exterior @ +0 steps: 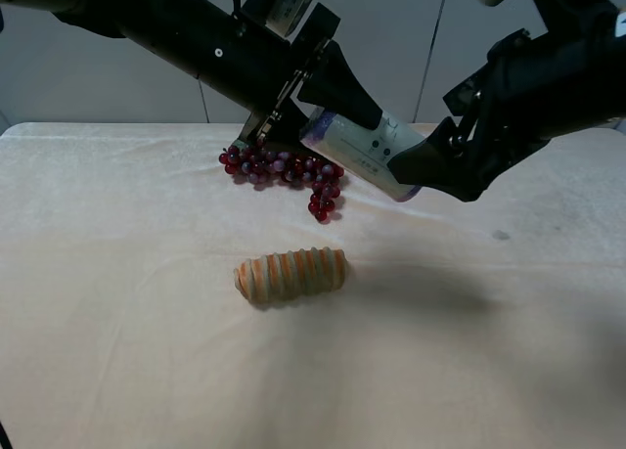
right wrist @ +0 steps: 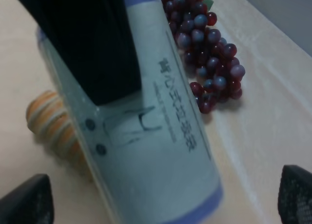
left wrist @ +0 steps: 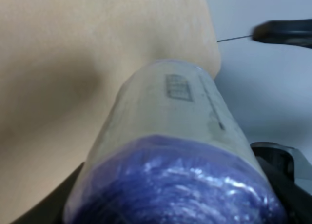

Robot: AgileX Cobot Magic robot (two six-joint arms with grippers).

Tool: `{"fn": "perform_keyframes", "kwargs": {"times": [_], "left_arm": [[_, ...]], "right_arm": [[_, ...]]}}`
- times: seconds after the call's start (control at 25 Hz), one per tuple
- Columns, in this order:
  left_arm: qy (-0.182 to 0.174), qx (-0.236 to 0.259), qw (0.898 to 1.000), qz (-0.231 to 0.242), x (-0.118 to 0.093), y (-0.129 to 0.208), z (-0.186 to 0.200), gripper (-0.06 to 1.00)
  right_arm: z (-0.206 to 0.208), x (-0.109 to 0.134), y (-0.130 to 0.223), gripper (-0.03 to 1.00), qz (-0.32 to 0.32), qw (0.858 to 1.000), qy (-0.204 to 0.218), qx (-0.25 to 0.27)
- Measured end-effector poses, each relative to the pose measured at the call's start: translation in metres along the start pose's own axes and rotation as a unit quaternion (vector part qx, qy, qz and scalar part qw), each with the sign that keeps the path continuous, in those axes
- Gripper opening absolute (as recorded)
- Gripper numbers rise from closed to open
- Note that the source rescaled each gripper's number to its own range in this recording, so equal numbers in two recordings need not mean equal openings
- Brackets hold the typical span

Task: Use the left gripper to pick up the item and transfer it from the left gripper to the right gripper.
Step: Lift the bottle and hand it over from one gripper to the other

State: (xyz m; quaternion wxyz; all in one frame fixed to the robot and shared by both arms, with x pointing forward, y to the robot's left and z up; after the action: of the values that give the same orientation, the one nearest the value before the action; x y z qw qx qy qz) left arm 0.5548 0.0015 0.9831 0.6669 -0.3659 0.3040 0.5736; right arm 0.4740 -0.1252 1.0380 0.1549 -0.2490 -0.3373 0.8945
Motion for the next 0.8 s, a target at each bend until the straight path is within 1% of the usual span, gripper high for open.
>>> {"fn": "perform_keyframes", "kwargs": {"times": [0.24, 0.44, 0.8], "left_arm": [[0.001, 0.0, 1.0, -0.002, 0.0, 0.0, 0.0, 0.0], [0.001, 0.0, 1.0, -0.002, 0.0, 0.0, 0.0, 0.0], [0.0, 0.003, 1.0, -0.003, 0.0, 0.001, 0.0, 0.0]], "right_arm": [[-0.025, 0.006, 0.004, 1.0, 0.007, 0.999, -0.035, 0.01], [-0.035, 0.006, -0.001, 1.0, 0.003, 0.999, -0.041, -0.007], [-0.052, 0.011, 0.001, 1.0, -0.01, 0.998, -0.062, -0.006]]}}
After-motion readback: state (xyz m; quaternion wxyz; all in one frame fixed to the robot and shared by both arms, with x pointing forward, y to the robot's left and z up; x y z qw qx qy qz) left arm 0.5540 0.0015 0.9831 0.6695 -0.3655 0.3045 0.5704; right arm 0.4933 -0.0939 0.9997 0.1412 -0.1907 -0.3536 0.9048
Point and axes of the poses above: a point on each arm's last joint axis where the gripper is mounted, z pointing back along that axis away from the gripper, x along the wrist's bending axis when the last joint is at zero, y = z × x, the point moved 7 cm from there along -z, pointing out along that axis toward the gripper, and after that the axes turned 13 degrees about z, right-handed, at the moved point
